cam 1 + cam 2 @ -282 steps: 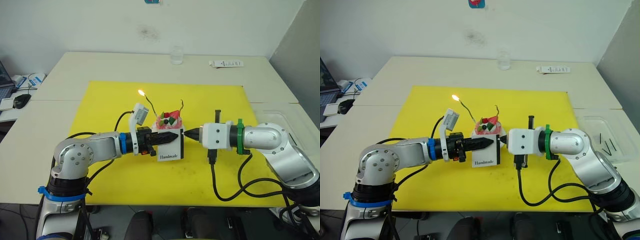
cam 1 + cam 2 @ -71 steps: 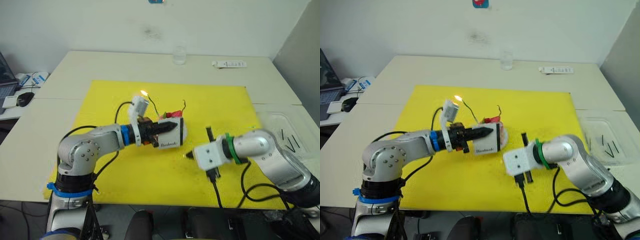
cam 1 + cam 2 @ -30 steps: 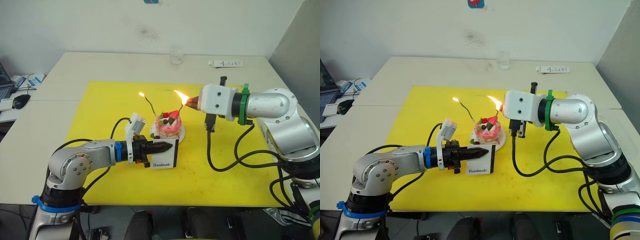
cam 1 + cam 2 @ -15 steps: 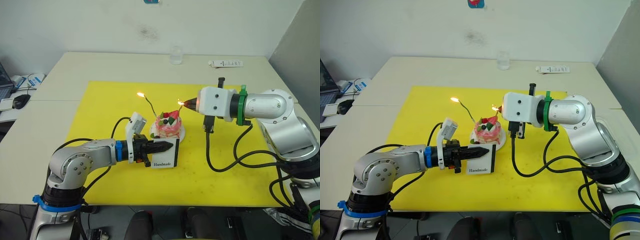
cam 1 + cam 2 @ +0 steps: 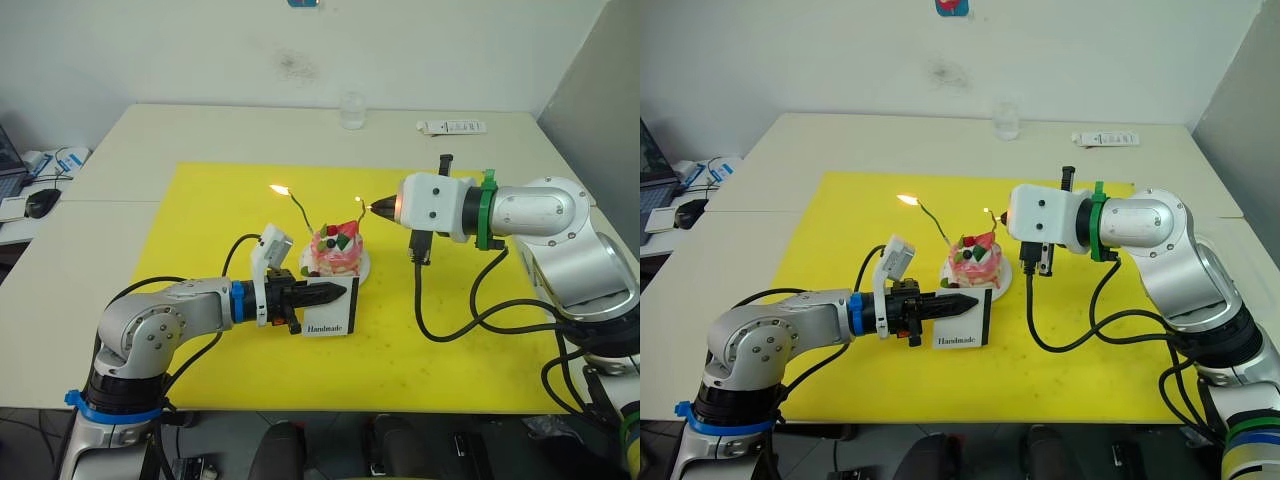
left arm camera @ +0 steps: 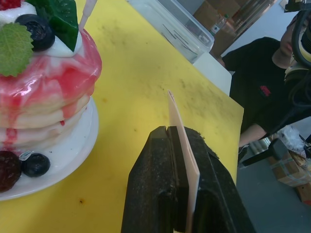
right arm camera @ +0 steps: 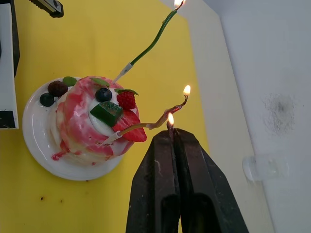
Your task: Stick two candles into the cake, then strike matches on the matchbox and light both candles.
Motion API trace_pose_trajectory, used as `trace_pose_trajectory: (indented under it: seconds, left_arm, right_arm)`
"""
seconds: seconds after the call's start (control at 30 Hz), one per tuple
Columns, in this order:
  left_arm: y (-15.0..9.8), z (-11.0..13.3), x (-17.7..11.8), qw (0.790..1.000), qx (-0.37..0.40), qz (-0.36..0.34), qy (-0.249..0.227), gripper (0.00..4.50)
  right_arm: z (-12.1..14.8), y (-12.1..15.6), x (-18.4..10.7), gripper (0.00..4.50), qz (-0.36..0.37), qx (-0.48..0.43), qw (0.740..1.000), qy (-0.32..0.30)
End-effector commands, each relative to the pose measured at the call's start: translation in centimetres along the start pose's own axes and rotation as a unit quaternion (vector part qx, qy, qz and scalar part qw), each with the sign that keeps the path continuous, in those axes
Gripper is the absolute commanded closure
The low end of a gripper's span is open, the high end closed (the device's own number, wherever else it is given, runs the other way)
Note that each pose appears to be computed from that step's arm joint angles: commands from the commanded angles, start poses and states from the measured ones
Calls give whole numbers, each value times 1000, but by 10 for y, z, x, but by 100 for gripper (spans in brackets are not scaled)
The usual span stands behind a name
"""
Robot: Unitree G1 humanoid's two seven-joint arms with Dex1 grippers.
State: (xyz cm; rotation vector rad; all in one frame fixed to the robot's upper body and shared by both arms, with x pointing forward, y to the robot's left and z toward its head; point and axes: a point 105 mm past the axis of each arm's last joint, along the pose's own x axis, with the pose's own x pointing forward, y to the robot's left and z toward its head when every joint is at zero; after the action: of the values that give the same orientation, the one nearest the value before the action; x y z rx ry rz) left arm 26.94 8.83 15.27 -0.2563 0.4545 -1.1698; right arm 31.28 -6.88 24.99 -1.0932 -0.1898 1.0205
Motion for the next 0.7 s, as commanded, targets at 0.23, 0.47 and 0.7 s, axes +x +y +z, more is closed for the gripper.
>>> trace_pose_trajectory:
  seconds: [0.23, 0.47, 0.7]
  left_arm:
    - [-6, 5, 0, 1000, 19, -10, -3, 450]
    - [-5, 4, 0, 1000, 20, -11, -3, 450]
    - [-5, 3, 0, 1000, 19, -11, -2, 450]
  right_arm:
    - [13, -13, -9, 447, -26, -29, 999, -12]
    - [15, -16, -11, 447, -29, -34, 999, -14]
    - [11, -18, -15, 447, -38, -21, 999, -9]
